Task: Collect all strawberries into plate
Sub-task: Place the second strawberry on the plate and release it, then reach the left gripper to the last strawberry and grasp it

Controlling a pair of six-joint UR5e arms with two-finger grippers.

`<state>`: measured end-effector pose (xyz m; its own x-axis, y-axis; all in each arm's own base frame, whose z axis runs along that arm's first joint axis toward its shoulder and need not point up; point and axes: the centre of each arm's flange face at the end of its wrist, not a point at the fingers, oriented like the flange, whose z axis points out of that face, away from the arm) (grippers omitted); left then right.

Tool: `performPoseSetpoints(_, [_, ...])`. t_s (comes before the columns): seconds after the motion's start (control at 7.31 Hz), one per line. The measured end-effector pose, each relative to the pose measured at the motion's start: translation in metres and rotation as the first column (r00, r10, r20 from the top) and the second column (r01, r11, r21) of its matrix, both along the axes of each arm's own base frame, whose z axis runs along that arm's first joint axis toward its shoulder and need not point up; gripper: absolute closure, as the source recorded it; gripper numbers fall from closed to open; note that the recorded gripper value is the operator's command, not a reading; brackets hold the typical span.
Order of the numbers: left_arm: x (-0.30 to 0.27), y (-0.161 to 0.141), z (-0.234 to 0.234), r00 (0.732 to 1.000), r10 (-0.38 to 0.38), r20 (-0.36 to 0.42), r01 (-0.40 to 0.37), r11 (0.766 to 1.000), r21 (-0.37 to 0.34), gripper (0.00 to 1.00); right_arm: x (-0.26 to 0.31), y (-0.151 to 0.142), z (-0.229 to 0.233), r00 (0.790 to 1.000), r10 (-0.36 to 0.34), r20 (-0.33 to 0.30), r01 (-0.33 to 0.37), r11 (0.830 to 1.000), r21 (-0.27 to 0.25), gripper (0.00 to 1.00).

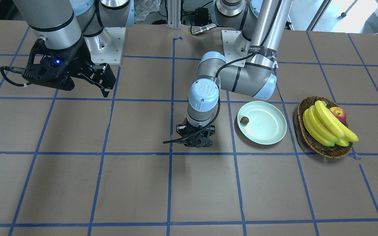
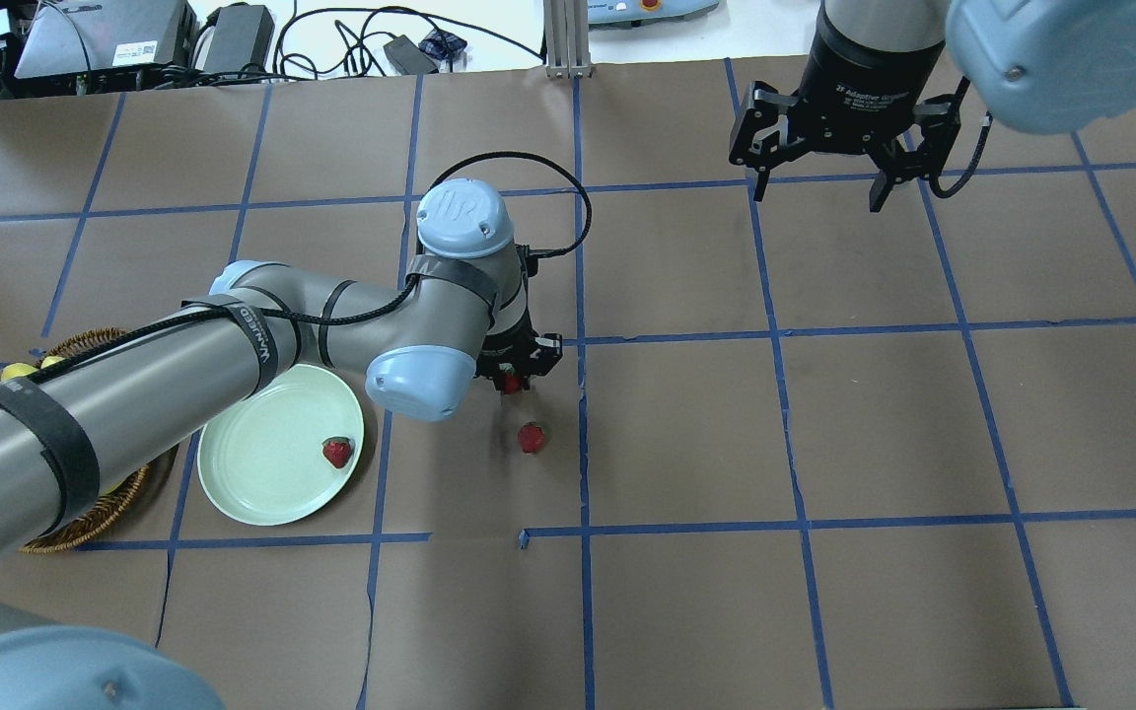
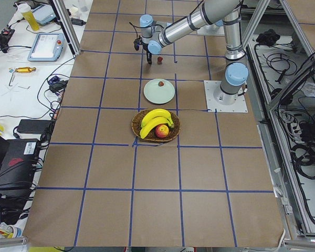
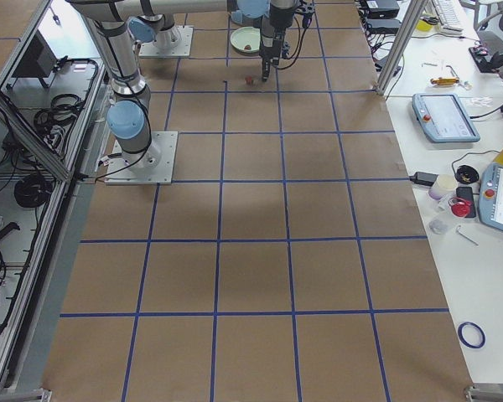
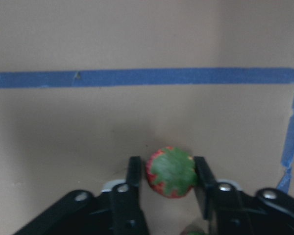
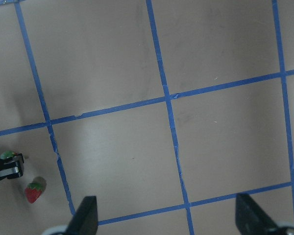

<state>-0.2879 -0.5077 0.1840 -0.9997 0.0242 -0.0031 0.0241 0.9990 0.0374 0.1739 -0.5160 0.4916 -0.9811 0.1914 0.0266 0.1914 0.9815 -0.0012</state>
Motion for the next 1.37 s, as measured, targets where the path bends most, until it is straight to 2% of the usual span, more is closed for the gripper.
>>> performPoseSetpoints(0.14, [0.011,-0.003,0.009,0.998,-0.043,0.034,0.043,0.999,-0.003,1.00,0.000,0.000,0.000,1.000,0.000,0.000,0.000,1.000,0.000,0.00])
performPoseSetpoints(0.27, [0.033,-0.005,0.018,0.992,-0.089,0.084,0.086,0.996,0.034,1.00,0.000,0.000,0.000,1.000,0.000,0.000,0.000,1.000,0.000,0.00])
performPoseSetpoints(0.68, [0.133,0.017,0.037,0.954,-0.217,0.205,0.172,0.961,0.219,0.97,0.000,0.000,0.000,1.000,0.001,0.000,-0.001,1.000,0.000,0.00])
performPoseSetpoints(0.82, [0.167,0.030,0.029,0.940,-0.246,0.235,0.184,0.948,0.260,0.59,0.000,0.000,-0.001,1.000,0.001,0.000,-0.001,1.000,0.002,0.00])
performPoseSetpoints(0.96, [0.193,0.041,0.018,0.934,-0.256,0.248,0.186,0.943,0.275,0.01,0.000,0.000,-0.002,1.000,0.001,0.001,-0.001,1.000,0.003,0.00])
performPoseSetpoints(1.23, [0.196,0.052,0.011,0.932,-0.262,0.250,0.196,0.946,0.259,0.00,0.001,0.001,-0.002,1.000,0.001,0.001,-0.001,1.000,0.004,0.00])
performPoseSetpoints(1.37, [0.179,0.052,0.016,0.931,-0.260,0.257,0.205,0.953,0.223,0.00,0.001,0.001,-0.002,1.000,0.001,0.001,-0.001,1.000,0.004,0.00])
